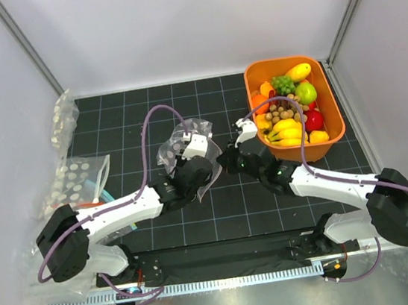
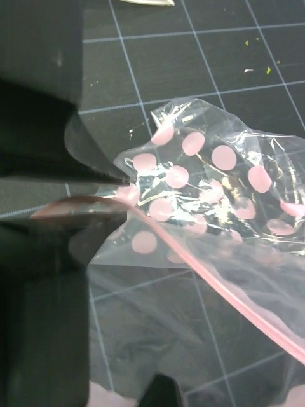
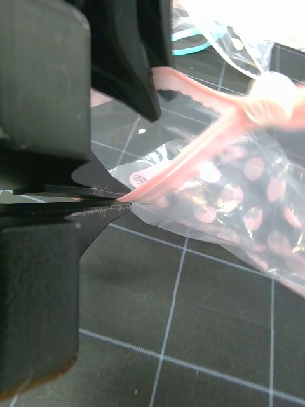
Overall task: Place the food in the zip-top bag and seal the zipper
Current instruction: Open the zipper of the food storage bag at the center of the board.
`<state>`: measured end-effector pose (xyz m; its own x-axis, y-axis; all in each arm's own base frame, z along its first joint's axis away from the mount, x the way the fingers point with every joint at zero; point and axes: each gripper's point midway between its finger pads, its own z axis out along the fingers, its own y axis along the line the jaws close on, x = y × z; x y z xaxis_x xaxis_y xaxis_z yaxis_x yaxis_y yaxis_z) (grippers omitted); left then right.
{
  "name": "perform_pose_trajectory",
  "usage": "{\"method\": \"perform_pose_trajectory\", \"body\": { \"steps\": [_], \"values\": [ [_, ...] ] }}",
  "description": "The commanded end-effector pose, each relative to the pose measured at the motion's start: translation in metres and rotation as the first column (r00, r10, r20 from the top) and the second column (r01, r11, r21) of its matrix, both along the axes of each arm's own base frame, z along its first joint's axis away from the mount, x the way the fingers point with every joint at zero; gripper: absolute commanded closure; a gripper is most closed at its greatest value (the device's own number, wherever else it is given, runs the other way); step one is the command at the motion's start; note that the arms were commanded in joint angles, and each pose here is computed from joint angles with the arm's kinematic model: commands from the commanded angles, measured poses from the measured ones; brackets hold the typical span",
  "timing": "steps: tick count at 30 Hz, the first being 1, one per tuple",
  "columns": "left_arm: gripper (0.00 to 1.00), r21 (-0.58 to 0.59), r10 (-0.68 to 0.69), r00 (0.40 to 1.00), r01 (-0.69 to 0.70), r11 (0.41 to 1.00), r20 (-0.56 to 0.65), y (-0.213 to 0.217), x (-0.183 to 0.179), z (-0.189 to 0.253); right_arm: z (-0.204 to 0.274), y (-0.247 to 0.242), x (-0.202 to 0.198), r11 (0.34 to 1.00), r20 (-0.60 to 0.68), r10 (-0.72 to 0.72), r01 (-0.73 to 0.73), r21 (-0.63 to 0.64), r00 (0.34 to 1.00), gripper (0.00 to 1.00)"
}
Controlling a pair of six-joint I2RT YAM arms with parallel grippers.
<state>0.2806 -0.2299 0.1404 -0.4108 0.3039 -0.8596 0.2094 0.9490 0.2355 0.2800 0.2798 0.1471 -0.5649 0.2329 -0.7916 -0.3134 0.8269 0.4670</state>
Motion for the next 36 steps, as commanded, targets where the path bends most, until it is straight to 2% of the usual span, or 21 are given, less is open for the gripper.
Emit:
{"method": "perform_pose_trajectory", "body": {
  "steps": [1,3,5,6,7,8,10,11,13,16,20,23,29,36],
  "values": [
    [0.76,-0.083,0.054,0.997,-0.05,0.995,0.047,-0.001,0.007,0.028,0.028,-0.009,0.011,0.995,0.07,-0.082,0.078,0.066,0.994,0.99],
    [0.84,-0.088,0.067,0.996,-0.061,0.994,0.066,0.005,0.006,0.035,0.022,-0.015,0.015,0.993,0.052,-0.108,0.105,0.052,0.993,0.99],
    [0.87,-0.064,0.073,0.994,-0.068,0.996,0.086,0.011,0.006,0.042,0.017,-0.015,0.018,0.992,0.029,-0.115,0.113,0.053,0.993,0.99],
    [0.98,-0.043,0.068,0.994,-0.064,0.997,0.086,0.014,0.003,0.045,0.007,-0.015,0.021,0.993,0.001,-0.111,0.111,0.04,0.994,0.99],
    [1.0,-0.025,0.071,0.993,-0.069,0.997,0.095,0.016,0.002,0.05,0.004,-0.013,0.021,0.994,-0.015,-0.103,0.103,0.034,0.995,0.99],
    [1.0,-0.006,0.124,0.982,-0.124,0.992,0.141,0.024,0.002,0.062,0.003,-0.009,0.024,0.995,-0.028,-0.093,0.094,0.023,0.995,0.99],
    [1.0,0.034,0.123,0.977,-0.131,0.991,0.176,0.023,-0.005,0.071,-0.003,0.0,0.025,0.999,-0.048,-0.05,0.05,0.0,0.998,0.96],
    [1.0,0.046,0.142,0.97,-0.154,0.987,0.199,0.026,-0.007,0.075,-0.005,0.002,0.025,0.999,-0.051,-0.043,0.043,-0.005,0.998,0.93],
    [1.0,0.041,0.135,0.971,-0.145,0.989,0.198,0.023,-0.01,0.075,-0.003,0.001,0.025,0.999,-0.037,-0.039,0.039,-0.012,0.999,0.8],
    [1.0,0.014,0.13,0.974,-0.135,0.991,0.184,0.02,-0.011,0.074,0.002,-0.005,0.027,0.998,-0.01,-0.059,0.059,-0.021,0.998,0.7],
    [1.0,-0.077,0.146,0.972,-0.134,0.988,0.184,0.02,-0.014,0.078,0.004,-0.013,0.028,0.995,-0.001,-0.083,0.083,-0.048,0.997,0.67],
    [1.0,-0.219,0.265,0.941,-0.219,0.951,0.211,0.037,-0.016,0.083,0.008,-0.015,0.028,0.994,0.005,-0.084,0.084,-0.065,0.996,0.52],
    [1.0,-0.263,0.275,0.942,-0.22,0.939,0.192,0.044,-0.014,0.078,0.039,-0.035,0.024,0.989,0.084,-0.126,0.131,-0.064,0.989,0.27],
    [1.0,-0.196,0.216,0.964,-0.185,0.963,0.153,0.028,-0.009,0.064,0.079,-0.088,0.022,0.947,0.208,-0.298,0.316,-0.06,0.932,0.19]
  ]
}}
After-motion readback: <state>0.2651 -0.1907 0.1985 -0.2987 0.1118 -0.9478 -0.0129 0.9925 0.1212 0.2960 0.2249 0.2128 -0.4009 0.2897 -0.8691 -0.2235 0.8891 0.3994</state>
